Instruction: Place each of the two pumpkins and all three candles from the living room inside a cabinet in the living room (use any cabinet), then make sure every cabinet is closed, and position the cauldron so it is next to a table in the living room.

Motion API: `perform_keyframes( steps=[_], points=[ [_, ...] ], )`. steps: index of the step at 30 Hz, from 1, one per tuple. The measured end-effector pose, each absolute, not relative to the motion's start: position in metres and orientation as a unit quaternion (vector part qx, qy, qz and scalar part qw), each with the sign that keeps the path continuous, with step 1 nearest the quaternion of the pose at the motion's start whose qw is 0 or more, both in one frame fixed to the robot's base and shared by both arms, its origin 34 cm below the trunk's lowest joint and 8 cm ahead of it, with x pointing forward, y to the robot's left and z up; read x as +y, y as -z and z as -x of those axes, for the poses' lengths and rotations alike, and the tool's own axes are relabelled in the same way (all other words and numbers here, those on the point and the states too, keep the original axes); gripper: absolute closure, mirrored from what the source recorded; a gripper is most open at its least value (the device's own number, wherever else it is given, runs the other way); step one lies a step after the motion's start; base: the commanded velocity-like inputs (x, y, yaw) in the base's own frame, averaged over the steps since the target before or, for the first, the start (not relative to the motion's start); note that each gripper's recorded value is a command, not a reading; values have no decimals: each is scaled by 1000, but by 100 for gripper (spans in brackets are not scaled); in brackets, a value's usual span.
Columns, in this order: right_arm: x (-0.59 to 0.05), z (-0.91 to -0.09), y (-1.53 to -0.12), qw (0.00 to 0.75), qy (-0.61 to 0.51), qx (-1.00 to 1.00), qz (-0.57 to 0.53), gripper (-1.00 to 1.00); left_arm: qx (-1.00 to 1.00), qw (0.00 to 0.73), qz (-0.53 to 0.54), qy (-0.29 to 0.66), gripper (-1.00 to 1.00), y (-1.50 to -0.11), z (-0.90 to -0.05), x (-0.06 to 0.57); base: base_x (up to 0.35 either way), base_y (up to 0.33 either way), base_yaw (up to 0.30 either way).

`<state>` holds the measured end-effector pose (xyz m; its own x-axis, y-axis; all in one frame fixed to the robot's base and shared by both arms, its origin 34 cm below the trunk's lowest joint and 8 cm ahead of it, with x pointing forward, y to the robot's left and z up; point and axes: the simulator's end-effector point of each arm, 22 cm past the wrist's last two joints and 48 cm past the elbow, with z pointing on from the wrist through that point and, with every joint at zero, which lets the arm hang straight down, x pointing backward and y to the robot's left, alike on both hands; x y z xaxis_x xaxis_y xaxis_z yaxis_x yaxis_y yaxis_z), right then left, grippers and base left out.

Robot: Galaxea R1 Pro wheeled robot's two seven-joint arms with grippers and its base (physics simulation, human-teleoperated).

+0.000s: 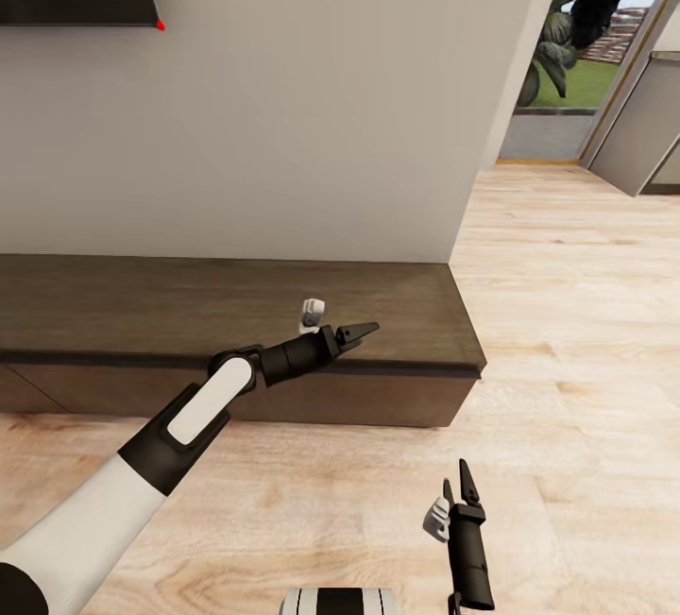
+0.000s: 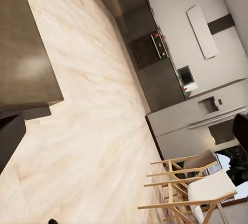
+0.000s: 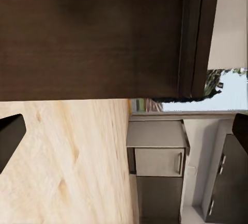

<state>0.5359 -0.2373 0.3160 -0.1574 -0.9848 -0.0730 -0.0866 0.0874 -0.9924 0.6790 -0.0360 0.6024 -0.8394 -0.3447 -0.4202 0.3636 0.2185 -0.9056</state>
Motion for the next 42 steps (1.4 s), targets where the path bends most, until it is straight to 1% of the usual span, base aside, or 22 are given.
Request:
perform_keyframes(
  steps=[13,20,29,35,42],
  points=[
    [-229,-548,-330,477,496,565,456,-100,727,285,-5,625,-100,-602,-679,-36,10,0,0],
    [-218,-556,-339,494,495,548,459,-100,727,284,-5,625,-100,-602,-679,-37,221,0,0],
    [-212,-558,-342,501,494,536,467,-100,727,285,-5,625,-100,-602,-680,-36,34,0,0],
    [-213,-557,-346,505,499,531,463,-100,727,285,-4,624,-100,-602,-680,-36,240,0,0],
    [-213,-557,-347,506,500,530,462,-100,727,285,-5,624,-100,-602,-680,-36,41,0,0]
  ],
)
